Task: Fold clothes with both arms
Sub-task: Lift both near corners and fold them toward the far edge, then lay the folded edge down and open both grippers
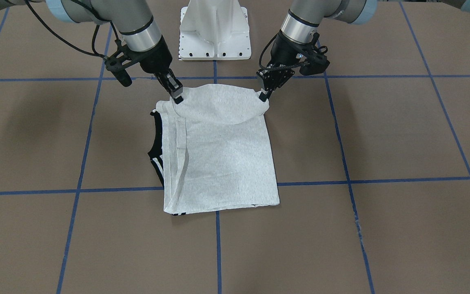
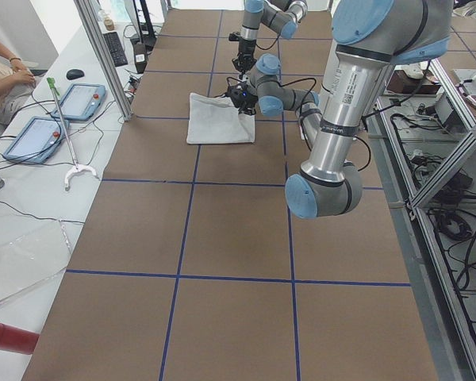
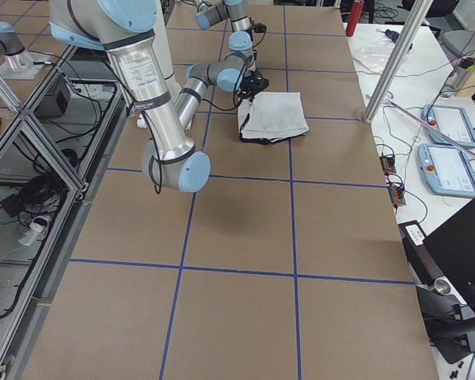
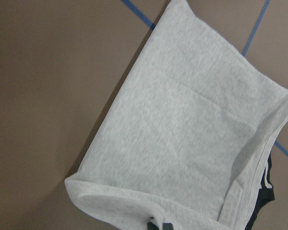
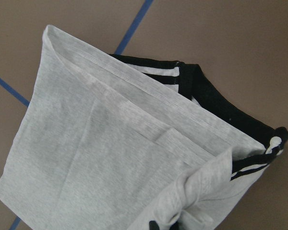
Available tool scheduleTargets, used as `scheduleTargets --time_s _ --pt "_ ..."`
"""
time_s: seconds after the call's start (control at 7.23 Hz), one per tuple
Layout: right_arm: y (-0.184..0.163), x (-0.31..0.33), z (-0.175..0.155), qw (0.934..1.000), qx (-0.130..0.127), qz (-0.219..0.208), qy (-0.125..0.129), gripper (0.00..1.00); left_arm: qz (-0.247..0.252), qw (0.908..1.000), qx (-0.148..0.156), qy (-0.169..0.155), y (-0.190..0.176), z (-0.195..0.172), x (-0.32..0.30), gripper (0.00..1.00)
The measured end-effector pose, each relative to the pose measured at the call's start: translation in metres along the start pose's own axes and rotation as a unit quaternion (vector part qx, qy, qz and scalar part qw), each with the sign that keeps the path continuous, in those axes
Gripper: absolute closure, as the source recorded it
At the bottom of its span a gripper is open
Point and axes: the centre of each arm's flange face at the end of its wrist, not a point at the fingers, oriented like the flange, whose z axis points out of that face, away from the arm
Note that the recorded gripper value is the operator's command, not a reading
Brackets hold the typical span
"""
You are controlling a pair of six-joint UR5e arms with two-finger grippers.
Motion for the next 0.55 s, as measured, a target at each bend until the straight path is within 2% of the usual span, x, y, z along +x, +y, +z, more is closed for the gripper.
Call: scheduleTargets --time_s 0.28,0.55 --pt "-0.015 -0.032 0.024 0.9997 0.02 -0.007 0.01 1.0 0.017 0.9996 0.021 -0.01 -0.028 0.027 0.01 1.0" --pt "-0.028 -0.056 0.045 0.999 0.037 -0.009 0.022 1.0 0.024 0.9991 0.035 -0.005 -0.055 0.06 0.017 1.0"
